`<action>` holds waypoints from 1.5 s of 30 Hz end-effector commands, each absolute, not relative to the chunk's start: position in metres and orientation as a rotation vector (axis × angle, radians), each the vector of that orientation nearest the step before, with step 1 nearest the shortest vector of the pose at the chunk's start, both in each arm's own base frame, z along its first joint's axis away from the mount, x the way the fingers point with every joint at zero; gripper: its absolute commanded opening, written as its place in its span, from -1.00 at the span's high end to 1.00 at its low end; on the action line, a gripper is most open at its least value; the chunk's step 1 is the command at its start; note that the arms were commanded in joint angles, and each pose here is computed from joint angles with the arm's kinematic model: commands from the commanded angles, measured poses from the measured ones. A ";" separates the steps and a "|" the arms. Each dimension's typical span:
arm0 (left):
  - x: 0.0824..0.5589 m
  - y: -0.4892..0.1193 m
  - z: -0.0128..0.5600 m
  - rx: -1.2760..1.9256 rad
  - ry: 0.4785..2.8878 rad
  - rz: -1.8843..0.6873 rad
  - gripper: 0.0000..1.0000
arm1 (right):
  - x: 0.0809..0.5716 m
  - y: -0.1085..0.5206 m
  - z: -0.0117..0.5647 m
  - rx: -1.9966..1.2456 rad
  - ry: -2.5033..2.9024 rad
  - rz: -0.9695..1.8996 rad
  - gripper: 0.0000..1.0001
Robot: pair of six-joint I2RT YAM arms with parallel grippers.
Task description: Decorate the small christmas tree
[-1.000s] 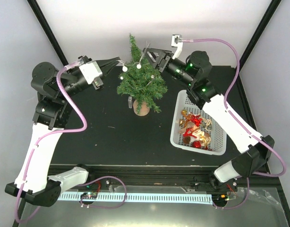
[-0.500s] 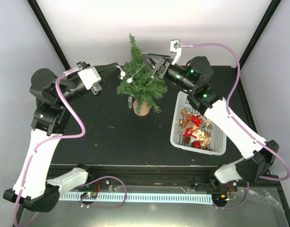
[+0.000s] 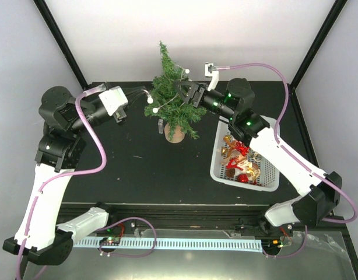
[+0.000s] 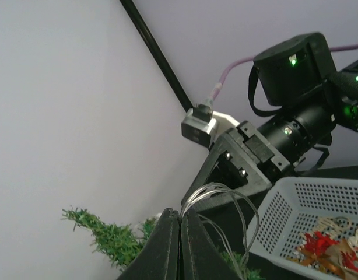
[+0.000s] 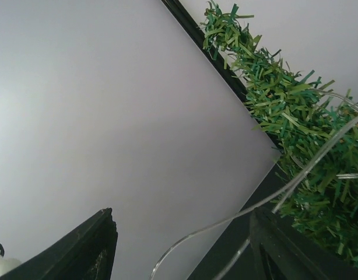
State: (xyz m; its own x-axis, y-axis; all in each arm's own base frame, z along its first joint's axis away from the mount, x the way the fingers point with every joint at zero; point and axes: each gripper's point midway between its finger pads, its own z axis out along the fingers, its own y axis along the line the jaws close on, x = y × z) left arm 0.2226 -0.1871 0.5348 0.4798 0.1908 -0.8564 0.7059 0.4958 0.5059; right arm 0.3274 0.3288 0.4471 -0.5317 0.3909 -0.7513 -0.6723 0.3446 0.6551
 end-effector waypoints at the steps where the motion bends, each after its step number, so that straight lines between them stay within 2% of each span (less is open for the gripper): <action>1: 0.222 -0.182 0.518 1.067 1.129 -0.362 0.97 | 0.318 0.315 0.459 -0.248 1.607 1.318 -0.32; 10: 0.242 -0.179 0.461 1.126 1.284 -0.336 0.97 | 0.321 0.284 0.473 -0.220 1.598 1.103 -0.44; 23: 0.290 -0.177 0.384 1.142 1.416 -0.283 0.97 | 0.323 0.263 0.457 -0.161 1.632 1.055 -0.47; 45: 0.407 -0.126 0.340 1.097 1.534 -0.059 0.96 | 0.320 0.259 0.442 -0.140 1.666 1.050 -0.48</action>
